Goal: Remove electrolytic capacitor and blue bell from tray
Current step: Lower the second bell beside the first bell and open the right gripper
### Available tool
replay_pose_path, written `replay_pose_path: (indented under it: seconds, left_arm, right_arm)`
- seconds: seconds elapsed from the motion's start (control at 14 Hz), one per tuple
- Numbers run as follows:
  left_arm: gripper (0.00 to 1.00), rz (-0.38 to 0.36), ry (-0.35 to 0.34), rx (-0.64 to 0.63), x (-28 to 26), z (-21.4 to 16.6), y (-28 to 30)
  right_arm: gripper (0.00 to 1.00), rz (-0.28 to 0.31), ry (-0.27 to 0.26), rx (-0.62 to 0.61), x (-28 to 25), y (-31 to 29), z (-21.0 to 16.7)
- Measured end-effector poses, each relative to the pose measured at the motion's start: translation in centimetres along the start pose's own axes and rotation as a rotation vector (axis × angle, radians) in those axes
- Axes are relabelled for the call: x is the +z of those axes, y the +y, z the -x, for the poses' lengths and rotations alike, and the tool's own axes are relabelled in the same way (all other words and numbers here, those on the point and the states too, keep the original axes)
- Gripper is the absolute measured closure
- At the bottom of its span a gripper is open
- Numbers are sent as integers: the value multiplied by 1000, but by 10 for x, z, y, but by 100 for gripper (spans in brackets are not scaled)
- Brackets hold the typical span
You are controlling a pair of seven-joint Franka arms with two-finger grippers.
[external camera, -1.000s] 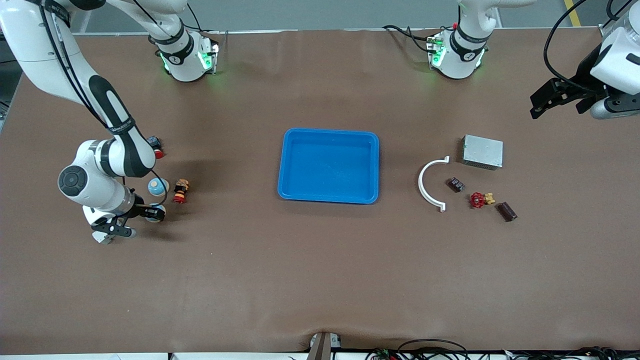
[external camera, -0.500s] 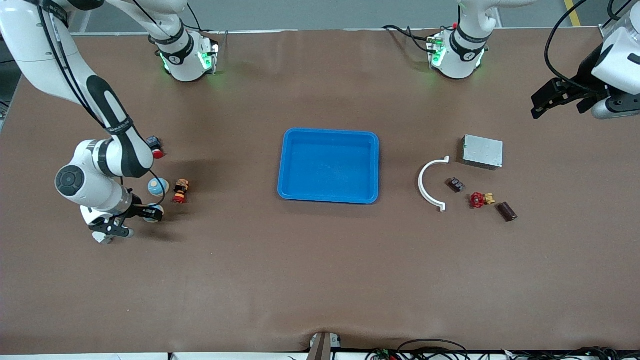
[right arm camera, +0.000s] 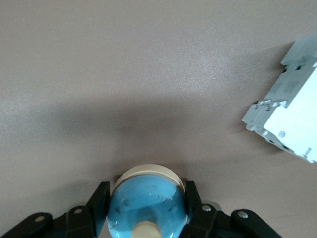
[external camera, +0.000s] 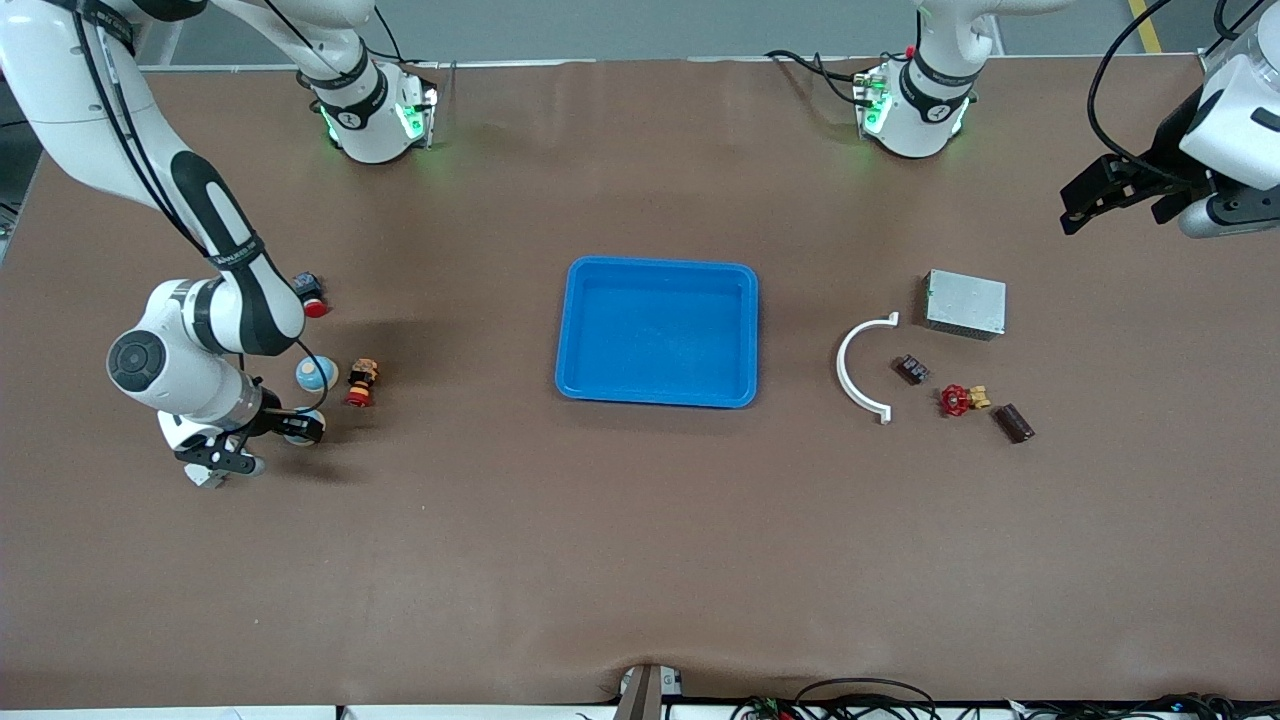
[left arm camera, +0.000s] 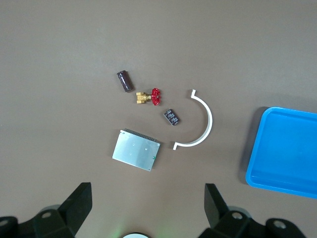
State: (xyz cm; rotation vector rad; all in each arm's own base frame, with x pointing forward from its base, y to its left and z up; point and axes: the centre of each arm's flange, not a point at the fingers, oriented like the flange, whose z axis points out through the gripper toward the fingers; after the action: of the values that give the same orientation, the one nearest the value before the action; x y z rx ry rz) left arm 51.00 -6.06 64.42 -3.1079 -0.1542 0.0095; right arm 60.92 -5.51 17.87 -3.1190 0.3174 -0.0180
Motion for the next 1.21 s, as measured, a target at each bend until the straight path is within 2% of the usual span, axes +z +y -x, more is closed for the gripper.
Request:
replay_pose_path:
  seconds: [0.07, 0.29, 1.21]
  left_arm:
    - [0, 0, 0, 0, 0, 0, 0]
    - [0, 0, 0, 0, 0, 0, 0]
    - [0, -2, -9, 0, 1, 1, 0]
  right_arm:
    - [30, -1, 4, 1, 1, 1, 0]
    - [2, -4, 7, 3, 9, 2, 0]
    - [0, -3, 6, 0, 2, 0, -7]
